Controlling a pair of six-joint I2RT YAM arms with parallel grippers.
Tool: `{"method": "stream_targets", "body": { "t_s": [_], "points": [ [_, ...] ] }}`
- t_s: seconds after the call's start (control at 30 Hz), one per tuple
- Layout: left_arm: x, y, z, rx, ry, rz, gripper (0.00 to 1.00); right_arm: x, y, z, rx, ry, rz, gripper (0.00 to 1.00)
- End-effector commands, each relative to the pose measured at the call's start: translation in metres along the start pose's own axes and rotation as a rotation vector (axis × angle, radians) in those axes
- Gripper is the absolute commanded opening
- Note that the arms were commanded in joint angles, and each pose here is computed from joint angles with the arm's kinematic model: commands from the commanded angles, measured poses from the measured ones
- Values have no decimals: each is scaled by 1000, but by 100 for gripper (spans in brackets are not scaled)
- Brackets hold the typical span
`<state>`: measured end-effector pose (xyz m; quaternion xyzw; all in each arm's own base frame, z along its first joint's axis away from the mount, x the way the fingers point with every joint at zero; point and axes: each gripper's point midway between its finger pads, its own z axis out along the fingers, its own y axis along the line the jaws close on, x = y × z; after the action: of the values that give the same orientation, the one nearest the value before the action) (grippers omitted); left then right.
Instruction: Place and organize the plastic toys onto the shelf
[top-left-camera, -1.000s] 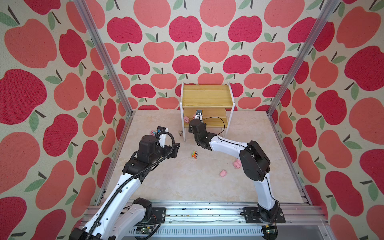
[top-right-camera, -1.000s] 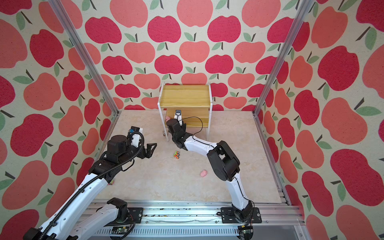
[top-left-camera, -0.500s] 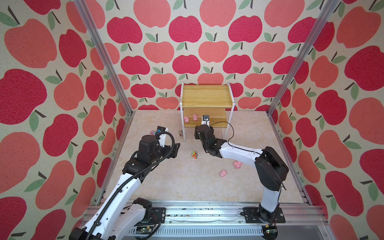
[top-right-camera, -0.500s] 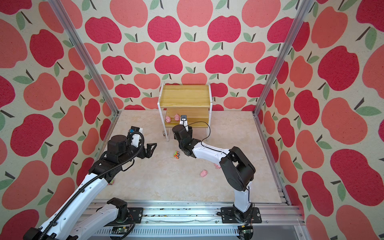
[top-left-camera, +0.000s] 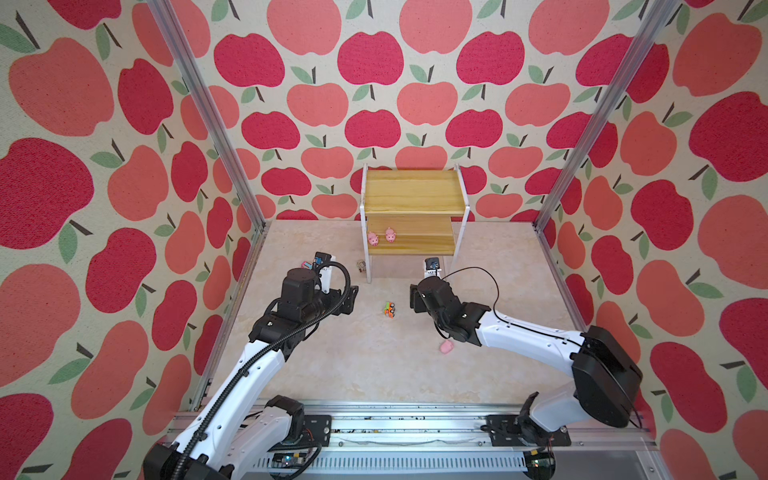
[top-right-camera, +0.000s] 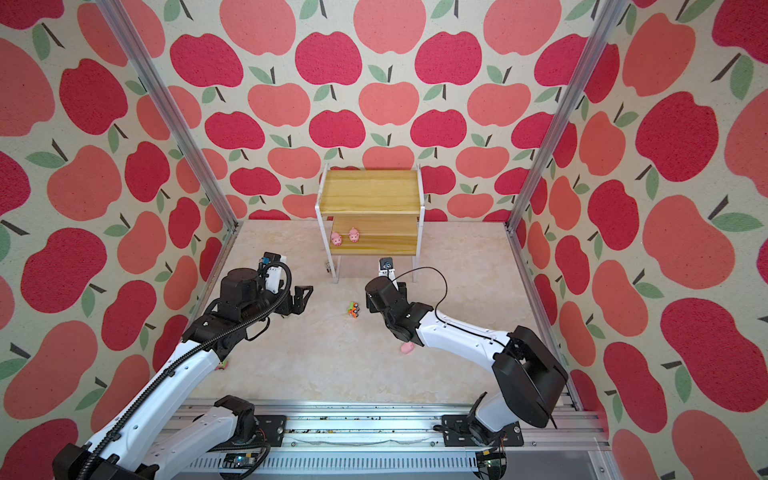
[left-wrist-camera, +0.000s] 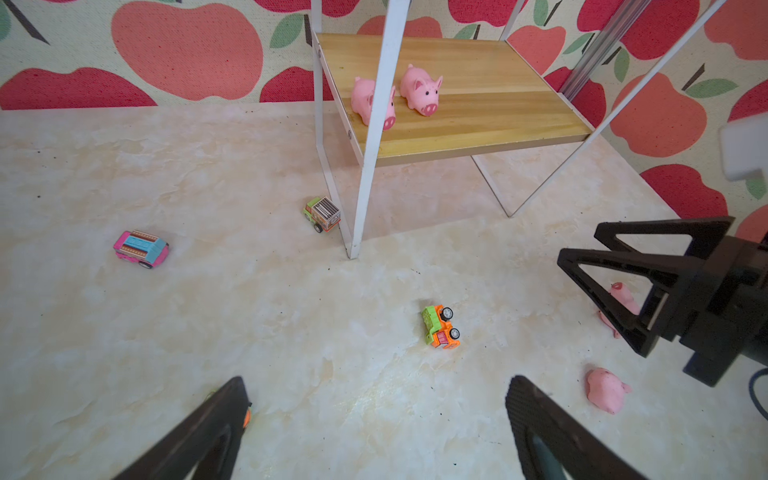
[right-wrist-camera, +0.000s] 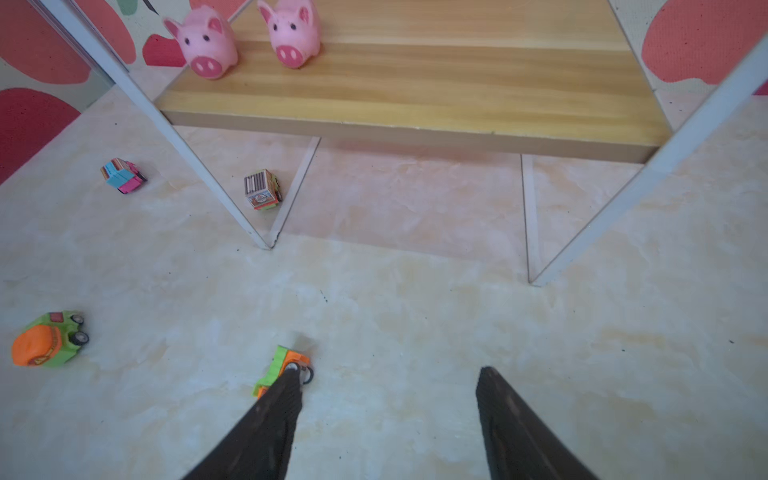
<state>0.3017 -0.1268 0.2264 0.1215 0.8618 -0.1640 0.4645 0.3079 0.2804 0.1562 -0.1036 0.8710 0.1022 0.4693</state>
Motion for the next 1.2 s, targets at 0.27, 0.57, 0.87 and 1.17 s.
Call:
{"method": "stream_targets", "body": {
  "t_s": [0.27, 0.57, 0.87, 1.17],
  "points": [
    [5, 32, 18, -59, 102, -263, 99, 23, -52, -27, -44, 69, 40, 71],
    [-39, 56, 61, 107, 125, -559, 85, 2, -47, -30, -219, -32, -3, 70],
    [-85, 69, 127, 203, 185, -591, 62, -3, -42, -28, -295, -43, -56, 68],
    [-108, 61, 170, 303, 200, -591, 30, 2, -53, -35, -285, -41, -71, 66]
  ]
}}
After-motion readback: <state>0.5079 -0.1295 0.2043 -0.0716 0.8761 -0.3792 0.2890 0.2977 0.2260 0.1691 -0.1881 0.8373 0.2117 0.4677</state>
